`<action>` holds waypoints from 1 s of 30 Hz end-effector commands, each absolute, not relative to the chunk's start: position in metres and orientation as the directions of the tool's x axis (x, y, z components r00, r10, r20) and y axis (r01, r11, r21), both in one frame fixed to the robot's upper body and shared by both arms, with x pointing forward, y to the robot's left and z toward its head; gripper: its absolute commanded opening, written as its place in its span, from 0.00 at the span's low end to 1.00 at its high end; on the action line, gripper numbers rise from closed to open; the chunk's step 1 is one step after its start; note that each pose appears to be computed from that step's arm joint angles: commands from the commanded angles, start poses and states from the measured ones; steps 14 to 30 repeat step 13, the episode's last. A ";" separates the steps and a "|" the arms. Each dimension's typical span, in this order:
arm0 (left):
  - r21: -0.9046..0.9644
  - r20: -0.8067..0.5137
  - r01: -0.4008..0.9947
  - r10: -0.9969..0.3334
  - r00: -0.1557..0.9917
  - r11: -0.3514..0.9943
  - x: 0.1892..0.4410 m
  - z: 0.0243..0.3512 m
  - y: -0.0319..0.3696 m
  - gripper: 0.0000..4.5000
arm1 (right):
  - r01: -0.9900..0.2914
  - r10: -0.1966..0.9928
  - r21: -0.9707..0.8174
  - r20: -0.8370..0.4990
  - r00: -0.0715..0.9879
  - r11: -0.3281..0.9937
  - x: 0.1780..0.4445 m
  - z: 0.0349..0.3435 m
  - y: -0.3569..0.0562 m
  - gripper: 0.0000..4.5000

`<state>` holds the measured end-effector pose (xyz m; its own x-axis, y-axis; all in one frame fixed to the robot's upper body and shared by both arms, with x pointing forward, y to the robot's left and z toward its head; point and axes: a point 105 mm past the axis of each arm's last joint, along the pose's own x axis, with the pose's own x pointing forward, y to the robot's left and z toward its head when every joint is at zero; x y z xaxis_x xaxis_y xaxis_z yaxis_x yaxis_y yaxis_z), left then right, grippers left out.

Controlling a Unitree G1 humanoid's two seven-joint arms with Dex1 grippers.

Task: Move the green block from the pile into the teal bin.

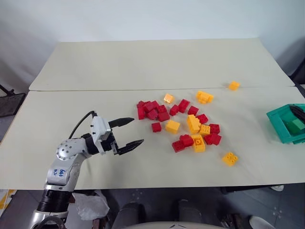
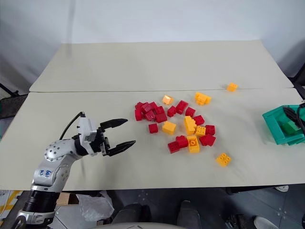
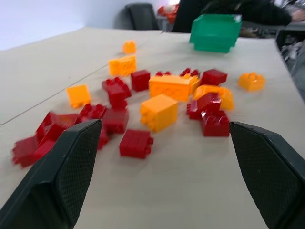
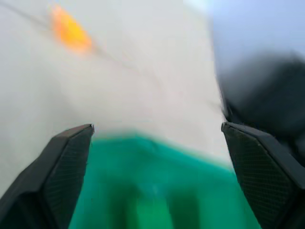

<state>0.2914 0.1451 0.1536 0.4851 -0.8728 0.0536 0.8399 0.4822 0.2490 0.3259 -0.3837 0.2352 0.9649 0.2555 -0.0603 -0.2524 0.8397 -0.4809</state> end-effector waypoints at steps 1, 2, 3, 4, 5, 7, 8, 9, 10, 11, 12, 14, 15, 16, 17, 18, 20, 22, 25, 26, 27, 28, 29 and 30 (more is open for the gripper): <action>0.294 0.060 0.783 -0.829 0.557 0.548 0.288 0.164 0.169 1.00 | -0.504 0.590 -0.462 0.053 0.806 0.730 0.319 0.248 -0.317 1.00; 0.299 0.054 0.771 -0.816 0.575 0.562 0.288 0.164 0.174 1.00 | -0.555 0.642 -0.456 0.049 0.765 0.696 0.318 0.243 -0.302 1.00; 0.313 0.040 0.754 -0.801 0.598 0.578 0.287 0.163 0.181 1.00 | -0.619 0.698 -0.440 0.027 0.715 0.651 0.314 0.233 -0.284 1.00; 0.326 0.026 0.740 -0.788 0.616 0.589 0.286 0.161 0.186 1.00 | -0.675 0.752 -0.436 0.005 0.660 0.595 0.309 0.223 -0.266 1.00; 0.333 0.014 0.729 -0.776 0.630 0.598 0.285 0.160 0.191 1.00 | -0.718 0.790 -0.427 -0.016 0.613 0.549 0.303 0.214 -0.252 1.00; 0.337 -0.005 0.709 -0.752 0.659 0.619 0.281 0.158 0.201 1.00 | -0.762 0.825 -0.399 -0.022 0.564 0.510 0.295 0.200 -0.235 1.00; 0.340 -0.016 0.702 -0.742 0.670 0.626 0.278 0.157 0.205 1.00 | -0.776 0.831 -0.381 -0.034 0.555 0.503 0.292 0.192 -0.231 1.00; 0.343 -0.023 0.697 -0.737 0.676 0.629 0.276 0.156 0.208 1.00 | -0.783 0.833 -0.369 -0.042 0.552 0.500 0.290 0.187 -0.229 1.00; 0.344 -0.026 0.689 -0.726 0.687 0.639 0.275 0.156 0.210 1.00 | -0.787 0.830 -0.366 -0.064 0.553 0.496 0.289 0.180 -0.229 1.00; 0.338 -0.024 0.685 -0.722 0.692 0.645 0.272 0.157 0.212 1.00 | -0.797 0.832 -0.363 -0.091 0.547 0.483 0.286 0.172 -0.229 1.00; 0.347 -0.022 0.673 -0.712 0.702 0.653 0.270 0.158 0.213 1.00 | -0.802 0.829 -0.350 -0.110 0.548 0.483 0.284 0.164 -0.230 1.00; 0.348 -0.017 0.671 -0.711 0.703 0.655 0.267 0.160 0.213 1.00 | -0.802 0.827 -0.348 -0.114 0.551 0.487 0.282 0.159 -0.232 1.00; 0.348 -0.017 0.671 -0.711 0.703 0.655 0.267 0.160 0.213 1.00 | -0.802 0.827 -0.348 -0.114 0.551 0.487 0.282 0.159 -0.232 1.00; 0.348 -0.017 0.671 -0.711 0.703 0.655 0.267 0.160 0.213 1.00 | -0.802 0.827 -0.348 -0.114 0.551 0.487 0.282 0.159 -0.232 1.00; 0.348 -0.017 0.671 -0.711 0.703 0.655 0.267 0.160 0.213 1.00 | -0.802 0.827 -0.348 -0.114 0.551 0.487 0.282 0.159 -0.232 1.00; 0.348 -0.017 0.671 -0.711 0.703 0.655 0.267 0.160 0.213 1.00 | -0.802 0.827 -0.348 -0.114 0.551 0.487 0.282 0.159 -0.232 1.00; 0.348 -0.017 0.671 -0.711 0.703 0.655 0.267 0.160 0.213 1.00 | -0.802 0.827 -0.348 -0.114 0.551 0.487 0.282 0.159 -0.232 1.00; 0.348 -0.017 0.671 -0.711 0.703 0.655 0.267 0.160 0.213 1.00 | -0.802 0.827 -0.348 -0.114 0.551 0.487 0.282 0.159 -0.232 1.00; 0.348 -0.017 0.671 -0.711 0.703 0.655 0.267 0.160 0.213 1.00 | -0.802 0.827 -0.348 -0.114 0.551 0.487 0.282 0.159 -0.232 1.00; 0.348 -0.017 0.671 -0.711 0.703 0.655 0.267 0.160 0.213 1.00 | -0.802 0.827 -0.348 -0.114 0.551 0.487 0.282 0.159 -0.232 1.00; 0.348 -0.017 0.671 -0.711 0.703 0.655 0.267 0.160 0.213 1.00 | -0.802 0.827 -0.348 -0.114 0.551 0.487 0.282 0.159 -0.232 1.00; 0.348 -0.017 0.671 -0.711 0.703 0.655 0.267 0.160 0.213 1.00 | -0.802 0.827 -0.348 -0.114 0.551 0.487 0.282 0.159 -0.232 1.00; 0.348 -0.017 0.671 -0.711 0.703 0.655 0.267 0.160 0.213 1.00 | -0.802 0.827 -0.348 -0.114 0.551 0.487 0.282 0.159 -0.232 1.00; 0.348 -0.017 0.671 -0.711 0.703 0.655 0.267 0.160 0.213 1.00 | -0.802 0.827 -0.348 -0.114 0.551 0.487 0.282 0.159 -0.232 1.00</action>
